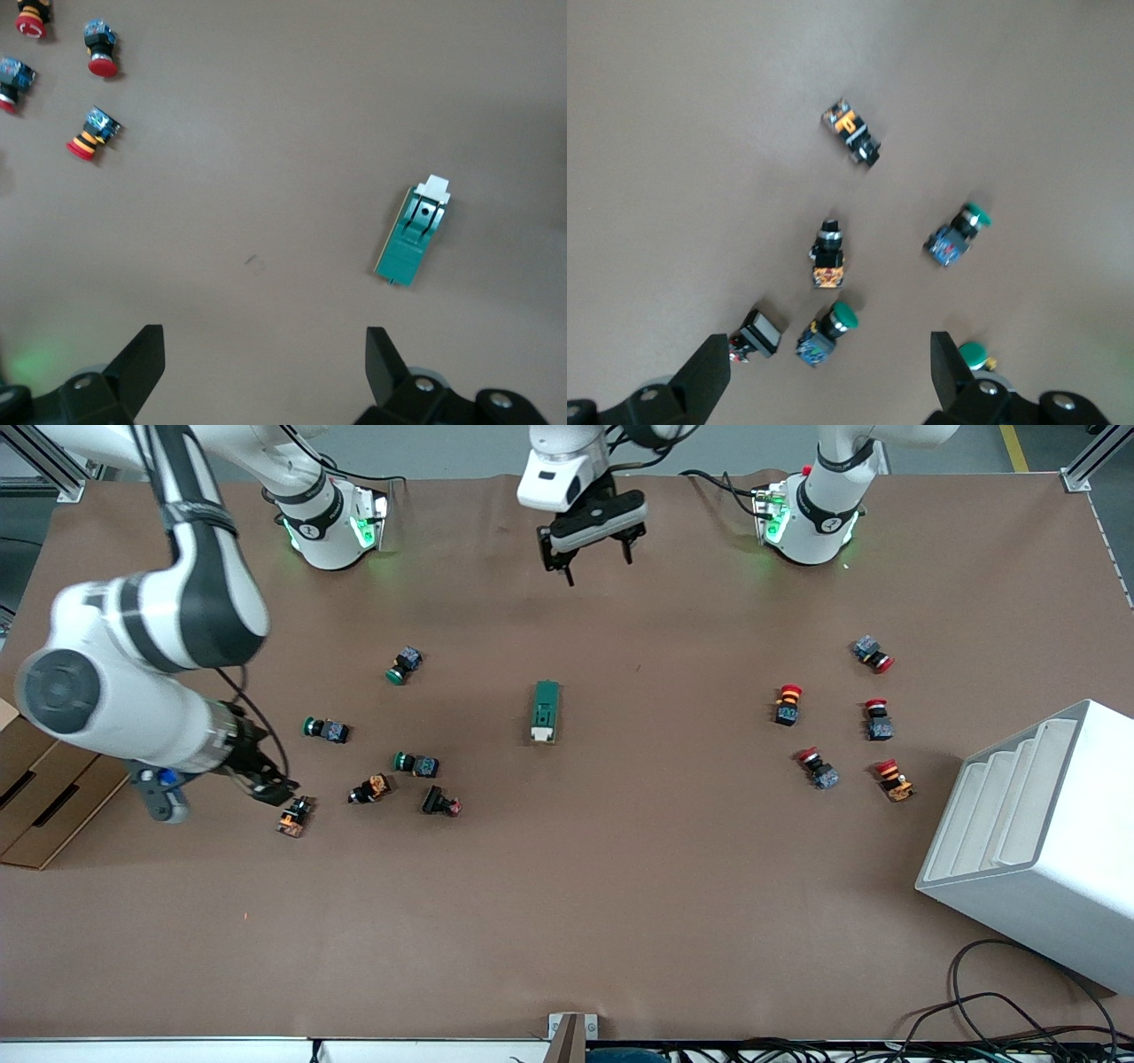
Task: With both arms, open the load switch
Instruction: 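Bring the left gripper above the switch while the right gripper approaches the handle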
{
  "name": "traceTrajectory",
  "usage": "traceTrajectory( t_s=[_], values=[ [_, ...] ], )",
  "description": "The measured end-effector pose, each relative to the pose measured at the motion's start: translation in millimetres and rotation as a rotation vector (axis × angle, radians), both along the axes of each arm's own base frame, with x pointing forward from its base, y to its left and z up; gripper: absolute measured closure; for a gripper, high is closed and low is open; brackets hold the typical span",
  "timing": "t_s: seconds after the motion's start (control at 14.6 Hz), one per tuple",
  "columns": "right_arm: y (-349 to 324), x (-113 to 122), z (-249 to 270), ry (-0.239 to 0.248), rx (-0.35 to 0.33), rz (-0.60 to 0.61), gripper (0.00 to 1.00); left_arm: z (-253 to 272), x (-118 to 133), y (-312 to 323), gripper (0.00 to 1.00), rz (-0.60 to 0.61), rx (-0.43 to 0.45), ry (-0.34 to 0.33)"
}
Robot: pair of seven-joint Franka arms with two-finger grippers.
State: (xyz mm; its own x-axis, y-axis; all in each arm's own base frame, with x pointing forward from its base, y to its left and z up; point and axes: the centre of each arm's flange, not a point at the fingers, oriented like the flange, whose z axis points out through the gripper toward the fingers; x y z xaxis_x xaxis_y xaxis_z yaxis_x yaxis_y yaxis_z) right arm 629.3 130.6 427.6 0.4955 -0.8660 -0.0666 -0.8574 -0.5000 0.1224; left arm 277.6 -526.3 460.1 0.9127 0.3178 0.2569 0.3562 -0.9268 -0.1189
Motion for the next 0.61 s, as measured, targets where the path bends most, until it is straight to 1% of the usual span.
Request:
traceTrajectory(
  t_s=[0.14, 0.34, 0.41, 0.61],
  values=[
    [28, -5, -10, 0.013, -0.017, -0.045, 0.0, -25, -9, -15, 0.0, 0.023, 0.005, -0.032],
    [65, -14, -19, 0.02, -0.036, -0.086, 0.0, -53, -15, -28, 0.0, 0.032, 0.014, -0.092],
    [79, -16, -21, 0.008, -0.038, -0.101, 0.0, -62, -16, -32, 0.0, 0.036, 0.015, -0.117],
    [126, -20, -33, -0.055, -0.026, -0.153, 0.0, -89, -17, -44, 0.0, 0.064, -0.013, -0.188]
  ],
)
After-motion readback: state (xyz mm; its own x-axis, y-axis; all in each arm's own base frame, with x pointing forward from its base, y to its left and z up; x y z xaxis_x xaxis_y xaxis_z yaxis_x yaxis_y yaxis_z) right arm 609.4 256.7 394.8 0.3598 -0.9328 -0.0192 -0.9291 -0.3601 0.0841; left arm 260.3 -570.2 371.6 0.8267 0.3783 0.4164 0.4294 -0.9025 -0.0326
